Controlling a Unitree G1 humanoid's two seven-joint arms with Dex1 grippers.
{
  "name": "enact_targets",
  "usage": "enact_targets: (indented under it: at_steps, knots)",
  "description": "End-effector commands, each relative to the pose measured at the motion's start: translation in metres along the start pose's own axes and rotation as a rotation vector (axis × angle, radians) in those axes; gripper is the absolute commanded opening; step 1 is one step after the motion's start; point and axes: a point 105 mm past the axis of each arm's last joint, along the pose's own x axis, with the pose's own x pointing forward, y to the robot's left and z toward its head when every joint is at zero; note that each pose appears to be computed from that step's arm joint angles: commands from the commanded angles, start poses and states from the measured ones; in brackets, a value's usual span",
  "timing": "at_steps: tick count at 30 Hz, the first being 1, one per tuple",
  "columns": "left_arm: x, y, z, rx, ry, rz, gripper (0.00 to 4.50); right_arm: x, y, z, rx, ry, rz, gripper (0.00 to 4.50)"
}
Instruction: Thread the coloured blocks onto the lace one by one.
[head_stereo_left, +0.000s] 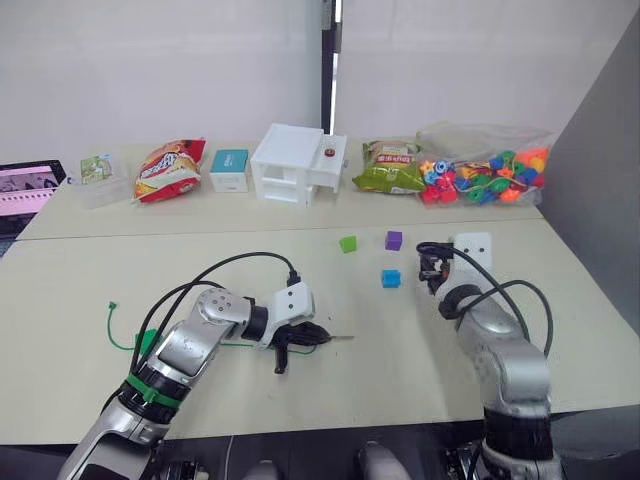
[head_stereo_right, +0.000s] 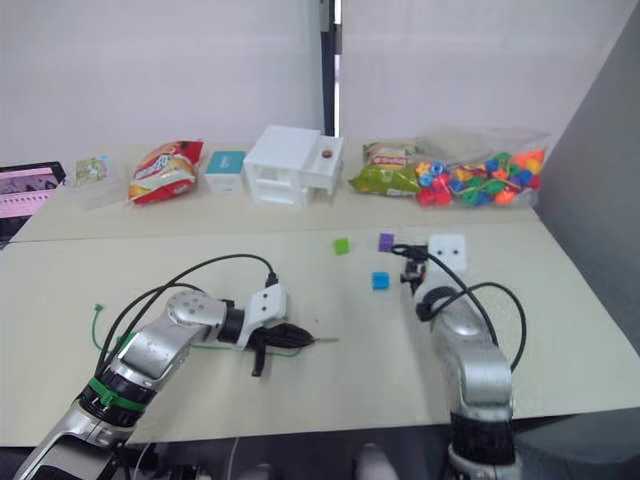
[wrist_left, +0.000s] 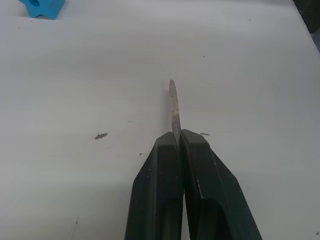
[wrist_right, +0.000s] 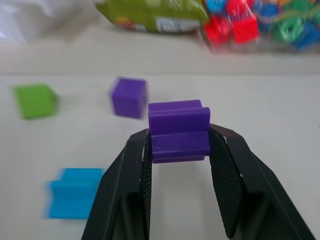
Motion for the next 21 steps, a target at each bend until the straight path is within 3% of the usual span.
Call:
enact_targets:
  at_steps: [1,6,15,20,21]
  knots:
    - [-0.004,0.002,0.010,0.016,-0.035,-0.001,0.00,-0.038,0.024,0.007,0.002,0.034,0.052,1.12]
    - [-0.002,0.002,0.012,0.015,-0.043,-0.015,0.00,-0.058,0.052,-0.025,0.018,0.201,0.119,1.12]
    - [-0.005,0.004,0.015,0.026,-0.040,-0.013,0.00,-0.070,0.057,-0.088,0.078,0.454,0.097,1.12]
    - [-0.007,0.005,0.015,0.024,-0.038,-0.005,0.00,-0.067,0.059,-0.084,0.095,0.423,0.124,1.12]
    - [-0.007,0.005,0.014,0.023,-0.037,-0.003,0.00,-0.066,0.058,-0.080,0.092,0.402,0.129,1.62]
